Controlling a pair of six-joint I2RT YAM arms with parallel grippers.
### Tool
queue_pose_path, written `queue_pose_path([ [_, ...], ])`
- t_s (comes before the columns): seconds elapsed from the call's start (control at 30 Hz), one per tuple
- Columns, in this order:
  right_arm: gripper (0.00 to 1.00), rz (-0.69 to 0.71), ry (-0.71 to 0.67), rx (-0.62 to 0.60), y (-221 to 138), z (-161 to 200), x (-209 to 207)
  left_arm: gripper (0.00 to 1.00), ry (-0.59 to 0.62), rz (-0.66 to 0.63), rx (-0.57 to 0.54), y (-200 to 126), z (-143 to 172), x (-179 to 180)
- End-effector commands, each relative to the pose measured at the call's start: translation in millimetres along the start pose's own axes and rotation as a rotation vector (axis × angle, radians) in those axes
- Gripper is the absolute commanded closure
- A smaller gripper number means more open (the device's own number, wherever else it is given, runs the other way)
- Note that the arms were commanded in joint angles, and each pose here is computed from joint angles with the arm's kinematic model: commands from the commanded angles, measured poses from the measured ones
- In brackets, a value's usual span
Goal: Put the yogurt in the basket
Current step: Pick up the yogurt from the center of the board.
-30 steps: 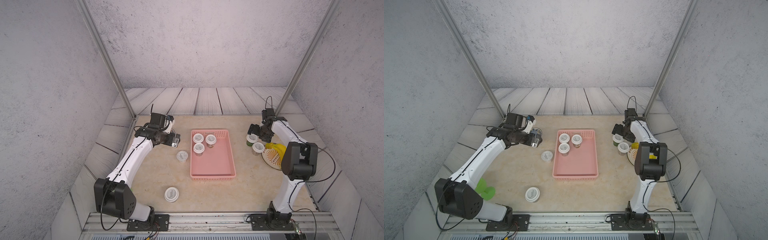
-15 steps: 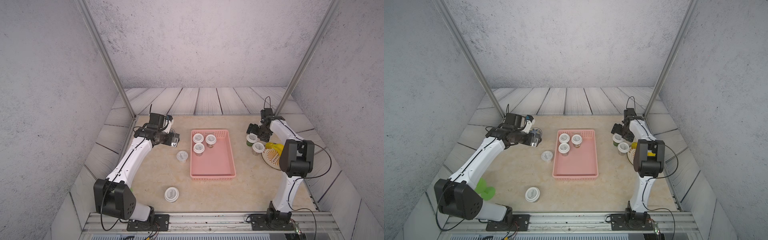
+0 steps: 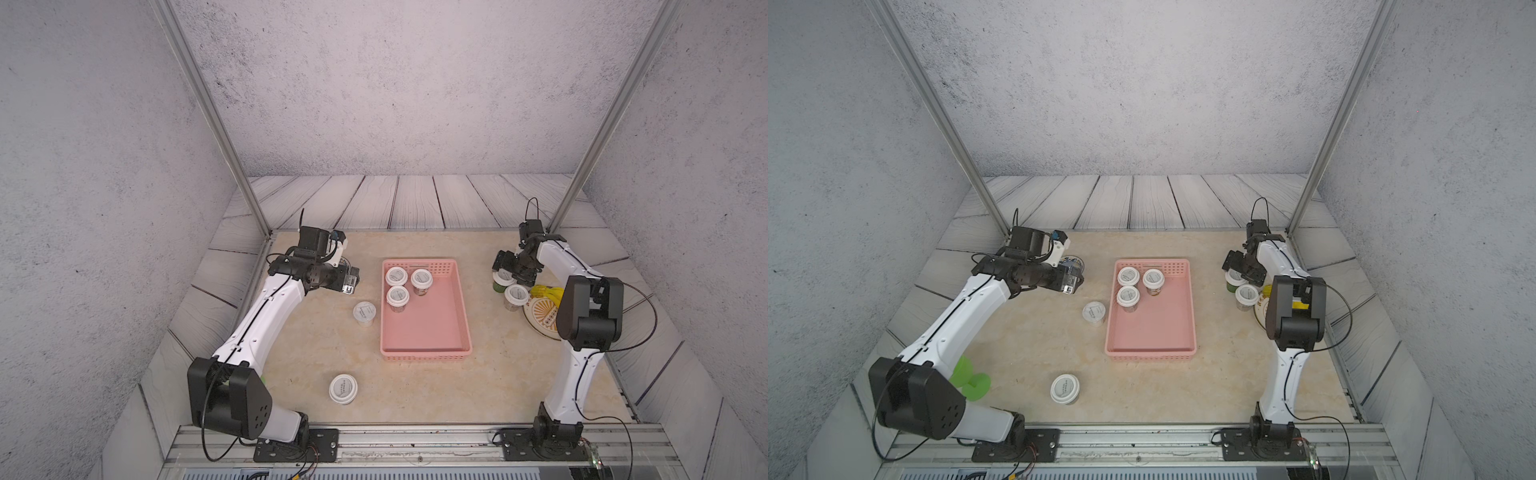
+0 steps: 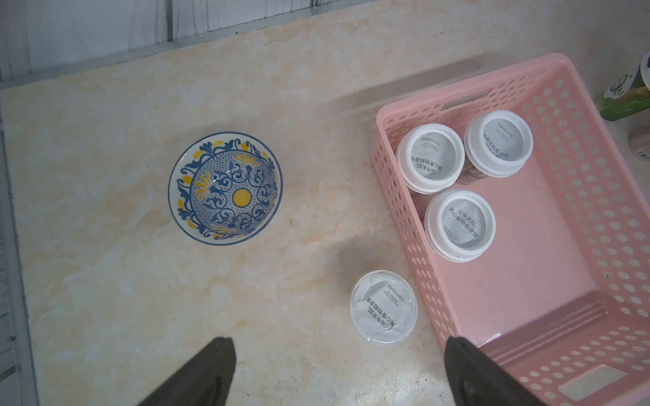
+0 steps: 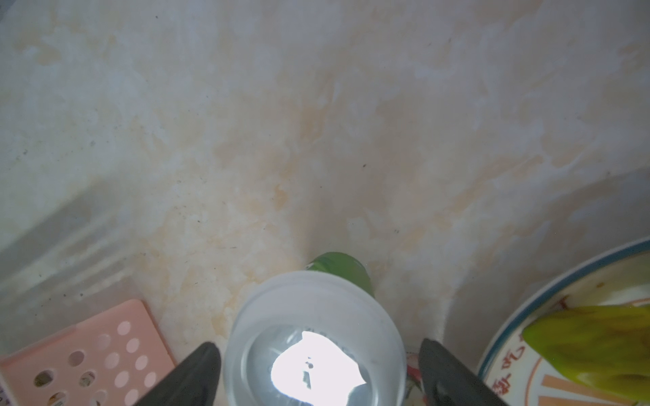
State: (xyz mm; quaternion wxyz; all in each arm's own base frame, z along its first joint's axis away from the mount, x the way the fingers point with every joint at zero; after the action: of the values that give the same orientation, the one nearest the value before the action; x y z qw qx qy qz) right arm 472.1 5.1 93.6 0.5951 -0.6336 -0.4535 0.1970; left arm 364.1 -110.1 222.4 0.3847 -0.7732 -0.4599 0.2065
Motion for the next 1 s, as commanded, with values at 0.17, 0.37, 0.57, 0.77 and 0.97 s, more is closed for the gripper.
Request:
queue_pose_path([
  [0.17, 0.15, -0.014, 0.017, 0.011, 1.6, -2.1, 1.3, 0.02, -0.010, 0.001, -0.007, -2.9, 2.7, 0.8],
  [0.37, 0.18, -0.017, 0.019, 0.010, 1.7, -2.6, 1.6, 0.02, -0.009, 0.001, -0.006, -2.5, 3.2, 0.9],
  [0.57, 0.20, -0.020, 0.021, 0.012, 2.0, -2.2, 2.1, 0.01, -0.008, 0.001, -0.002, -0.1, 4.6, 1.2],
  [0.77, 0.22, -0.020, 0.020, 0.008, 0.8, -2.8, 2.3, 0.02, -0.009, 0.000, -0.003, -0.2, 4.5, 1.6],
  [0.97, 0.22, -0.029, 0.022, 0.007, -2.9, -2.9, 4.3, 0.02, -0.010, -0.002, -0.005, -1.0, 4.6, 2.2],
])
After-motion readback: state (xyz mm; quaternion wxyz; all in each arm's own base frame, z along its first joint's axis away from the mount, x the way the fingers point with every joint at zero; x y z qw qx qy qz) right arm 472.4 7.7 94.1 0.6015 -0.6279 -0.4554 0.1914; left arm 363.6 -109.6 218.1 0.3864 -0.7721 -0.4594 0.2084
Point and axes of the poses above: each gripper's point midway between its finger pads, its own y axis out along the fingers, its own x axis along the line the jaws close on, z = x × y, the point moved 1 cm from there along -y, back along the fingers, and after that the axes turned 10 degrees about y, right-handed, at the moved point
